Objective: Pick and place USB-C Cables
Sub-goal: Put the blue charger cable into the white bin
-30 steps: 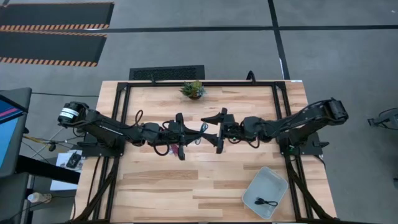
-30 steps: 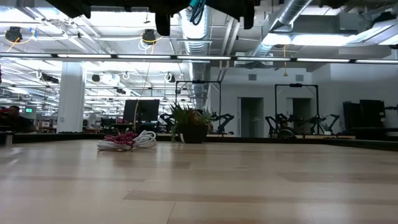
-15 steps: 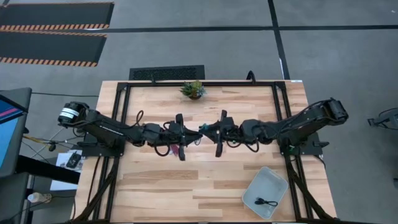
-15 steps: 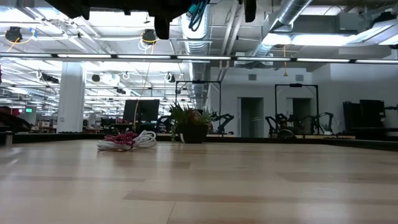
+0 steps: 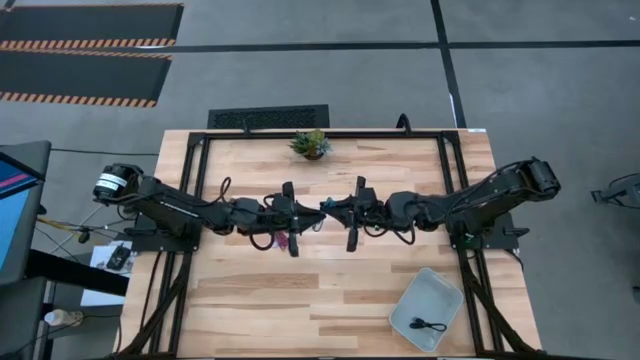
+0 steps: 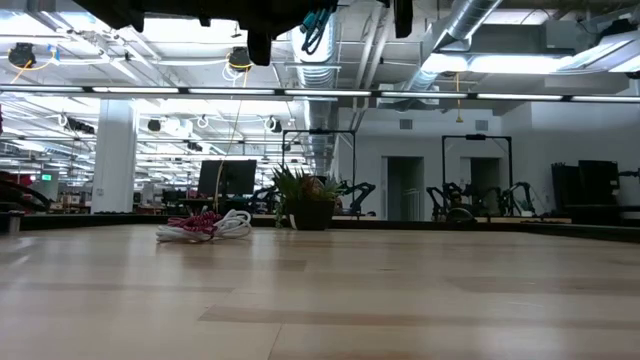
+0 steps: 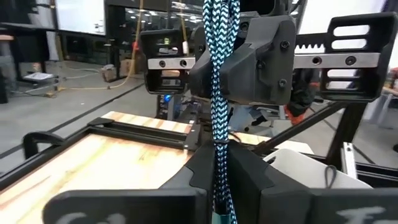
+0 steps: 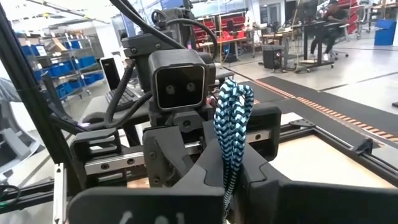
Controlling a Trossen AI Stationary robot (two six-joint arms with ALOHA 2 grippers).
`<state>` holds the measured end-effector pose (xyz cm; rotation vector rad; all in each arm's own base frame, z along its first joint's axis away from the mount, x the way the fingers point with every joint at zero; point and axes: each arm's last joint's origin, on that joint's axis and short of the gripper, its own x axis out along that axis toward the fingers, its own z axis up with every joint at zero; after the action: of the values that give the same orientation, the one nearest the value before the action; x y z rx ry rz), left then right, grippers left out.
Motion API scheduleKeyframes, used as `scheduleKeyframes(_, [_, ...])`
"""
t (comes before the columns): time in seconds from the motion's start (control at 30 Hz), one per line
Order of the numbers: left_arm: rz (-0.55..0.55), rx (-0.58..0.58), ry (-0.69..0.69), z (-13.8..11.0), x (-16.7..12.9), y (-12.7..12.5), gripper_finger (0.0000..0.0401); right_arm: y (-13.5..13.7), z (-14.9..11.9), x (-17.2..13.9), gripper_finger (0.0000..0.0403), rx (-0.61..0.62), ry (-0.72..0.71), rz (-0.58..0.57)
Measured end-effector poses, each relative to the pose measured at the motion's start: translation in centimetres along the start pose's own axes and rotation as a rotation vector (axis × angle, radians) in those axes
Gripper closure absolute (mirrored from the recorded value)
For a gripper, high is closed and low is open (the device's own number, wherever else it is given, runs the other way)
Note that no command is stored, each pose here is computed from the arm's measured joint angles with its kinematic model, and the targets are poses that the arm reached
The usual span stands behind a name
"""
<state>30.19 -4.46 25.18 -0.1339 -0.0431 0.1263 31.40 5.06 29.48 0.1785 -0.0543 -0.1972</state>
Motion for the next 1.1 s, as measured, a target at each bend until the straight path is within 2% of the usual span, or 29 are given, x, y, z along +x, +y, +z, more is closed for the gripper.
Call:
scheduleKeyframes(0.1, [0.041,-0.003,0.008,-0.1,0.0,0.1,0.0355,-0.3,0.0,0.1,0.0392,-0.001,0.000,-0.009])
scheduleKeyframes(0.23, [0.036,0.003,0.023,-0.2,0.0,0.1,0.0301,-0.7,0.1,0.2,0.0392,0.004,-0.001,-0.024])
scheduleKeyframes(0.4, [0.037,-0.046,0.053,-0.5,-0.1,0.1,0.0224,-1.5,0.2,0.5,0.0394,0.006,-0.005,-0.048])
scheduleKeyframes(0.53, [0.035,-0.070,0.089,-0.9,-0.1,0.1,0.0184,-2.3,0.5,0.2,0.0394,0.003,0.031,-0.076])
scheduleKeyframes(0.73, [0.044,-0.106,0.123,-1.2,-0.1,0.1,0.0166,-2.9,1.6,-1.5,0.0394,-0.015,0.106,-0.104])
scheduleKeyframes(0.93, [0.070,-0.145,0.191,-1.9,-0.2,0.3,0.0166,-2.9,2.1,-5.6,0.0394,-0.044,0.304,-0.191])
scheduleKeyframes(1.1, [0.083,-0.156,0.222,-2.3,-0.3,0.4,0.0165,-2.1,1.5,-9.2,0.0394,-0.040,0.472,-0.205])
